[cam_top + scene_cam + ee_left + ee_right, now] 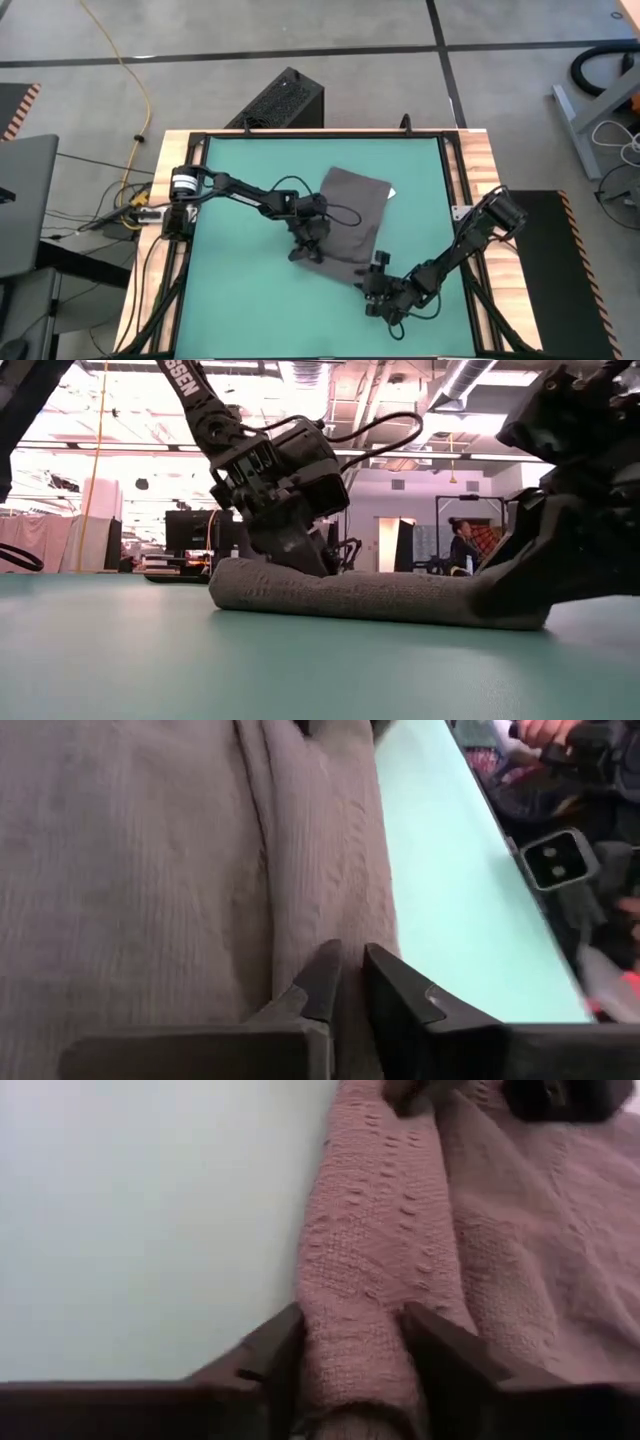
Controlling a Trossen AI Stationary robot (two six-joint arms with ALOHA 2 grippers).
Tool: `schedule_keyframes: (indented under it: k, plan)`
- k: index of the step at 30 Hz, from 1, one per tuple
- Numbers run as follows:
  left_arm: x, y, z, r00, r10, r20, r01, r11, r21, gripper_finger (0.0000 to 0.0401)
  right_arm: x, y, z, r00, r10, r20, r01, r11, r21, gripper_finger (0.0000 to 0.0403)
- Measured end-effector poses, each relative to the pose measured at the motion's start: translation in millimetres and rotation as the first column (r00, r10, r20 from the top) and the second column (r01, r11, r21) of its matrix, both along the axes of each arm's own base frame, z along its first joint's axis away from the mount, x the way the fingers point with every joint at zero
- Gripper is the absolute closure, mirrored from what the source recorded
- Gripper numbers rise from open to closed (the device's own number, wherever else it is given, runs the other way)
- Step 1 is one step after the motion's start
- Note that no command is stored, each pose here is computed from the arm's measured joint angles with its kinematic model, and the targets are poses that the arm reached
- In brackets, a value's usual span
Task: Roll towel into tight, uniform cylinder
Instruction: Roll the gray towel
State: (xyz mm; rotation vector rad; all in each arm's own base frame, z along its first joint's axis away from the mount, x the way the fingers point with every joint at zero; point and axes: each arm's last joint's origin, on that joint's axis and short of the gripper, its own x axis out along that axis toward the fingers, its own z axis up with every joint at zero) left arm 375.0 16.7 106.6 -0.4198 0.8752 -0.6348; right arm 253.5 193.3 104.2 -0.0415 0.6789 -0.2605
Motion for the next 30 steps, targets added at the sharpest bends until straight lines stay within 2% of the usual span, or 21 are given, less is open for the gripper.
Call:
schedule_keyframes:
  k: [5,6,9,16,20,23,25,30]
  plan:
    - [-5.6,7.5,30.1,0.999,-0.026,0.036,0.025,0.999,0.023,0.0346,-2.3,0.7,4.7,1.0,0.017,-0.013,-0.017,0.999,0.03,0.0336]
    - [-6.2,7.6,35.0,0.998,-0.038,0.059,0.036,0.999,0.035,0.0342,-2.8,0.9,6.3,1.0,0.021,-0.013,-0.021,0.999,0.037,0.0344]
    - [-10.8,6.4,46.1,0.994,-0.069,0.087,0.063,0.996,0.061,0.033,-4.2,1.1,9.5,1.0,0.017,-0.015,-0.015,0.997,0.075,0.0344]
    - [-25.6,4.8,67.2,0.988,-0.089,0.124,0.077,0.993,0.094,0.0313,-5.4,1.8,15.2,0.997,-0.077,-0.001,0.075,0.966,0.249,0.0344]
    - [-45.0,-6.1,79.6,0.969,-0.078,0.235,0.038,0.985,0.169,0.0312,-5.5,2.2,15.4,0.989,-0.15,0.008,0.139,0.933,0.333,0.0344]
    - [-61.9,-21.3,84.4,0.923,-0.078,0.377,0.002,0.98,0.199,0.0312,-5.7,4.0,16.4,0.983,-0.183,0.02,0.162,0.911,0.38,0.0344]
    - [-73.8,-30.5,83.8,0.874,-0.077,0.48,-0.036,0.974,0.223,0.0312,-7.6,6.2,19.0,0.978,-0.205,0.029,0.175,0.893,0.416,0.0344]
    - [-91.4,-47.0,58.6,0.778,-0.115,0.618,-0.135,0.93,0.343,0.031,-13.7,9.9,29.6,0.965,-0.254,0.066,0.195,0.862,0.468,0.0344]
